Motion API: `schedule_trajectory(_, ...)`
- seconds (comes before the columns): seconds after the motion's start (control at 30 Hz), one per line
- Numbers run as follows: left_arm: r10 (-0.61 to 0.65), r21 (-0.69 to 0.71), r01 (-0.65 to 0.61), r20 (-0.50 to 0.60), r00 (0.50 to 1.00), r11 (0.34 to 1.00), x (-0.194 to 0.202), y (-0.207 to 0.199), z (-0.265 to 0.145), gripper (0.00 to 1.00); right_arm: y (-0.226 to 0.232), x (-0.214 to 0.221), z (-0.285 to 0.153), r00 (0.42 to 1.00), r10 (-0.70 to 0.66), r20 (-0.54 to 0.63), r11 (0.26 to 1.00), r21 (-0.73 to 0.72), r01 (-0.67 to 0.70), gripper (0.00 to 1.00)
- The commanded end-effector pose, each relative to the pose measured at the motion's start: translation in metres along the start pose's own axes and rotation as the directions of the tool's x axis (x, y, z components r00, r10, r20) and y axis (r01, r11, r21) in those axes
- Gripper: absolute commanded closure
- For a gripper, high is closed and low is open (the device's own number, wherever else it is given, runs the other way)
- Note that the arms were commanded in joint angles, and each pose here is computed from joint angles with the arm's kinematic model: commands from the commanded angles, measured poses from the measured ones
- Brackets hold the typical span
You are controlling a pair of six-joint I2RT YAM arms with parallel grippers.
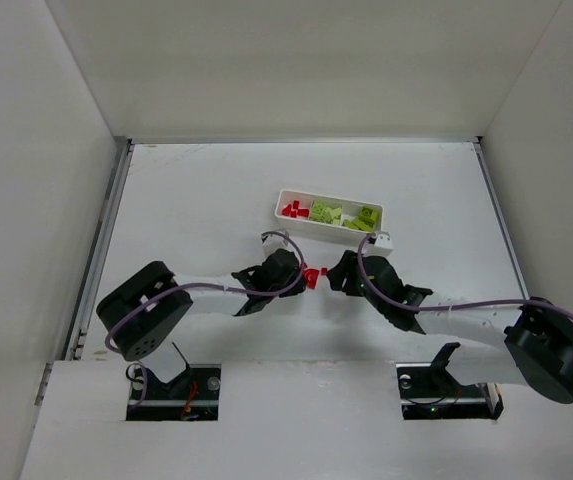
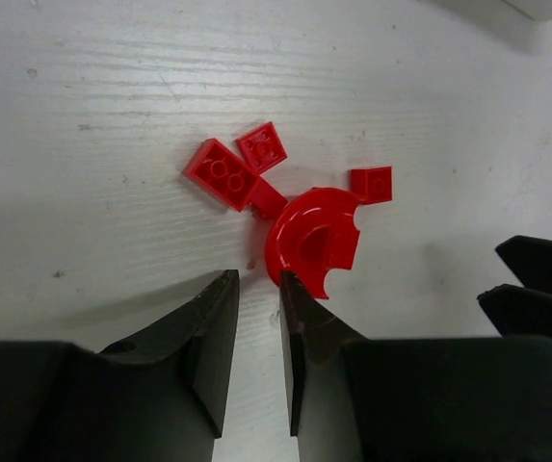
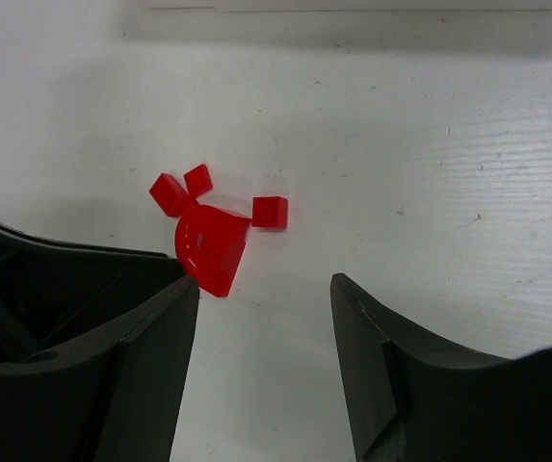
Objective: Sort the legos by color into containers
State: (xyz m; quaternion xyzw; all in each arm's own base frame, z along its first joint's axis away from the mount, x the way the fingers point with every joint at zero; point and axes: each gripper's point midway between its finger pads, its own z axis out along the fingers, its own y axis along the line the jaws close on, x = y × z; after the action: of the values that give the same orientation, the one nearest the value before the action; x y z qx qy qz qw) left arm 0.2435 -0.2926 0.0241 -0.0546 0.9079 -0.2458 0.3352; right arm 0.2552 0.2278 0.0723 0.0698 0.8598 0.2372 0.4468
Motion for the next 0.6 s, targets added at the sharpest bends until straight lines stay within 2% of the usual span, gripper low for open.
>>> schedule_trajectory(0.0, -0.038, 0.051, 0.036, 0.036, 0.999, 0.998, -0.014, -0.020, 0.006, 0.79, 0.006, -0.007, -0.001, 0.999, 0.035, 0.042, 0.999, -0.024, -0.034, 0.37)
schedule_trajectory(0.13, -0.033, 0.041, 0.032, 0.028, 0.999, 0.999, -0.008, -0.018, 0.012, 0.83, 0.007, -0.006, -0.002, 0.998, 0.036, 0.042, 0.999, -0.026, -0.035, 0.37)
schedule_trajectory(0.33, -0.020, 0.008, 0.020, 0.057, 0.998, 1.000, -0.010, -0.007, 0.011, 0.96, 0.005, -0.005, -0.001, 0.998, 0.040, 0.040, 0.999, -0.025, -0.039, 0.37)
schedule_trajectory(0.57, -0.019, 0.061, 0.012, 0.111, 0.994, 0.998, -0.030, -0.020, -0.012, 1.00, 0.003, -0.002, 0.002, 0.999, 0.036, 0.037, 0.999, -0.019, -0.036, 0.37)
